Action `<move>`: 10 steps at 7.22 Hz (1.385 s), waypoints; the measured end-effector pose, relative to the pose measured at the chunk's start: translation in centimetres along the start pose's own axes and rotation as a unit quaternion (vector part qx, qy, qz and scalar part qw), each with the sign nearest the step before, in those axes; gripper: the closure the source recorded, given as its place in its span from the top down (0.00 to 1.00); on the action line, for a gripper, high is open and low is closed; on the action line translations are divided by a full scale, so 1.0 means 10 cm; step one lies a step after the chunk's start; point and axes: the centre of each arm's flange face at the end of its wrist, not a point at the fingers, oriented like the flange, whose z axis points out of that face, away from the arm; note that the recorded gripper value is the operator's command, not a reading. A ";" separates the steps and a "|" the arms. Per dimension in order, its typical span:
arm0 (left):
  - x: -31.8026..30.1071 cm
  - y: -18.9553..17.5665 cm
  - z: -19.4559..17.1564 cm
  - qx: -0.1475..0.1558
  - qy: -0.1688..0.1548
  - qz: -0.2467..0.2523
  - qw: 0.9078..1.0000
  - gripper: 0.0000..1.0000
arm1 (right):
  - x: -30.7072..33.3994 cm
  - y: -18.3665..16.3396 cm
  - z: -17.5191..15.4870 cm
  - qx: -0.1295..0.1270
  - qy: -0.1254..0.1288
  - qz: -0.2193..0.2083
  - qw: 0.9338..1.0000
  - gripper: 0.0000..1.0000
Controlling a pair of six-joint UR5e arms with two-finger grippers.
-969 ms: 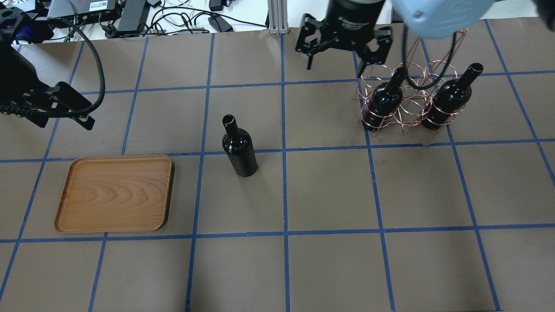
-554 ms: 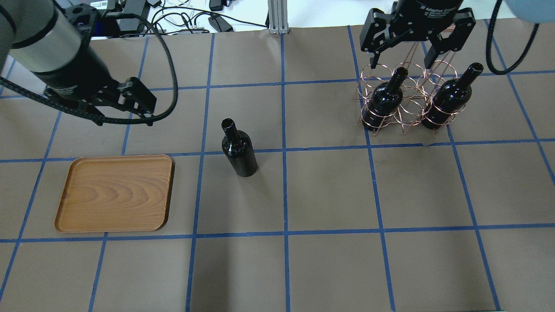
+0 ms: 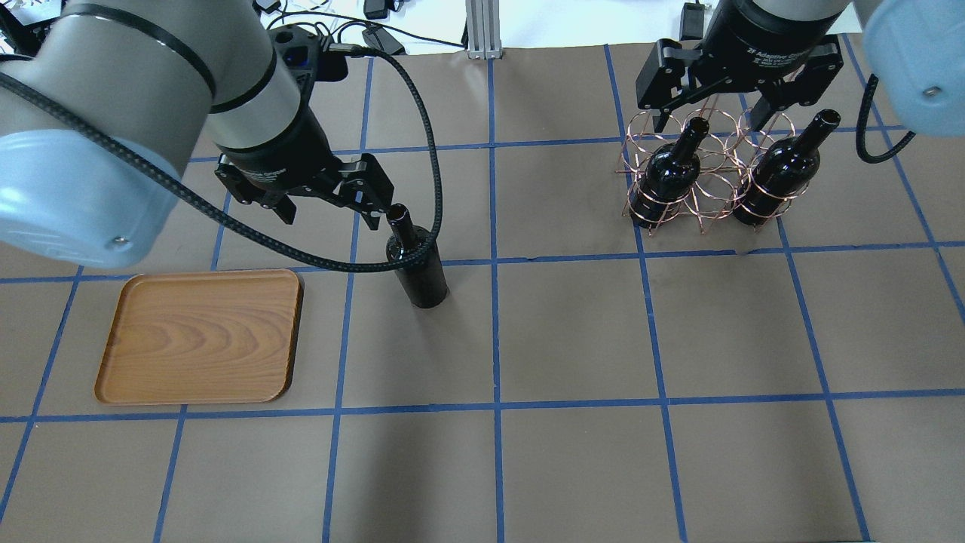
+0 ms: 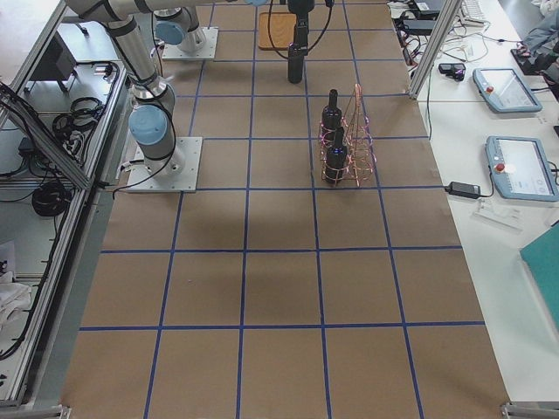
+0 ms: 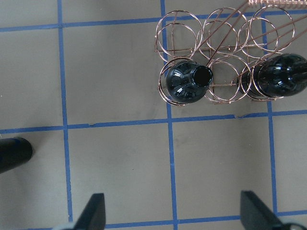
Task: Take wine from basket and place on tray
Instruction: 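Lower the left gripper onto the bottle neck and close on it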
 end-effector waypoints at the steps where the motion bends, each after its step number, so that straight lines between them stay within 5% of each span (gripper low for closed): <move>1: 0.07 -0.07 0.14 -0.001 0.007 -0.001 1.000 1.00 | 0.00 0.01 -0.01 0.003 0.000 0.000 1.000 1.00; 5: 0.13 -0.29 0.74 -0.025 0.012 -0.001 1.000 0.96 | -0.01 0.01 -0.02 0.004 -0.002 -0.001 1.000 1.00; 10: 0.25 -0.43 1.01 -0.028 0.010 0.010 1.000 0.85 | -0.01 0.02 -0.01 0.002 -0.002 -0.002 1.000 1.00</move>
